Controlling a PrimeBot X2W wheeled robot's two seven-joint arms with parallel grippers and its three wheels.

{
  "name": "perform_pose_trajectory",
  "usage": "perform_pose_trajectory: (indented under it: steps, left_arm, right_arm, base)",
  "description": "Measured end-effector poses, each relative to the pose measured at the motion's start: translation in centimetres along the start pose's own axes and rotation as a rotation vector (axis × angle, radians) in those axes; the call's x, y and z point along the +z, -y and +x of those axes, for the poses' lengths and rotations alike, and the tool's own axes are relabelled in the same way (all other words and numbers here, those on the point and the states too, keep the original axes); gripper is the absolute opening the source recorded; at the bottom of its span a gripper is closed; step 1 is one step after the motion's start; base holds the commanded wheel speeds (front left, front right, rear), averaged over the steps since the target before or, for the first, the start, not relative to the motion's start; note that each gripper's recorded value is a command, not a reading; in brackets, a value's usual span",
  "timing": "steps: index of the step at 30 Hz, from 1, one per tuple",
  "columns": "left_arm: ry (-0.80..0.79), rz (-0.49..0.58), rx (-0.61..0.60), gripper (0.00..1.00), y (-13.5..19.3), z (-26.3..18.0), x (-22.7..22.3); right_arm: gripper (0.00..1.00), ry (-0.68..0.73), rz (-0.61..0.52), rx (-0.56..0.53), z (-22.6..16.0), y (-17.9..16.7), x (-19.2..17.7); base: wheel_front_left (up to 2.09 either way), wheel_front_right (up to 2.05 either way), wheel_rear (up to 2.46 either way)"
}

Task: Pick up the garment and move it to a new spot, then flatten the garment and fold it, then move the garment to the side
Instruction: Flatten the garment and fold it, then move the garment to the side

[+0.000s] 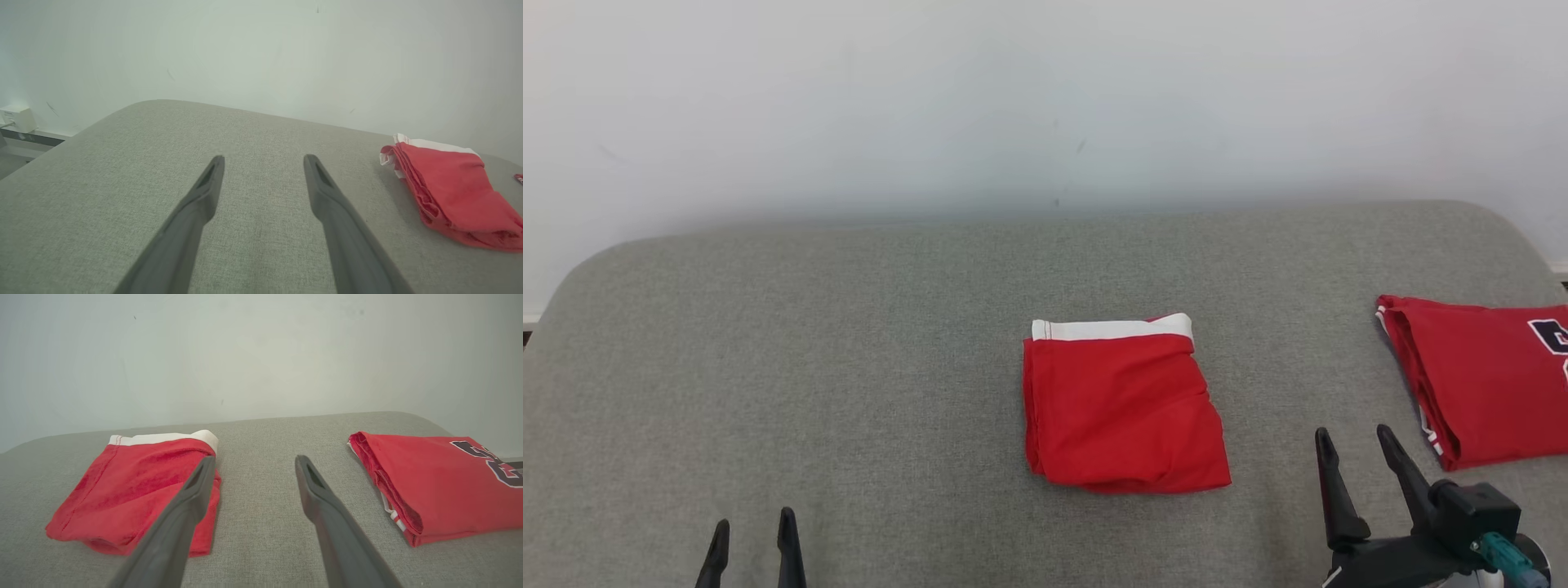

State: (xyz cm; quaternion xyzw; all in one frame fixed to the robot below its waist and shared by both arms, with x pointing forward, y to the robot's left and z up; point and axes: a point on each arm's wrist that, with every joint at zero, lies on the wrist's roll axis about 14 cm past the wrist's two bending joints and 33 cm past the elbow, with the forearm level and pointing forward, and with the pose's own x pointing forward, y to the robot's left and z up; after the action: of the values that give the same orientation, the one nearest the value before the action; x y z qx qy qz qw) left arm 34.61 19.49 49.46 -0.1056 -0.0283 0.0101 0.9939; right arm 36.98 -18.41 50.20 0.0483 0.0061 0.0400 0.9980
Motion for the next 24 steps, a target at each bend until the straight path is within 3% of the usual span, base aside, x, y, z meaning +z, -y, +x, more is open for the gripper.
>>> perform_pose_trajectory:
  steps: [24]
  left_arm:
    - [-0.032, 0.021, -0.017, 1.0, 0.1, 0.3, -0.9]
  right_arm:
    - [1.0, -0.033, 0.012, 0.003, -1.0, 0.3, -2.3]
  base:
    - [0.0, 0.0, 0.0]
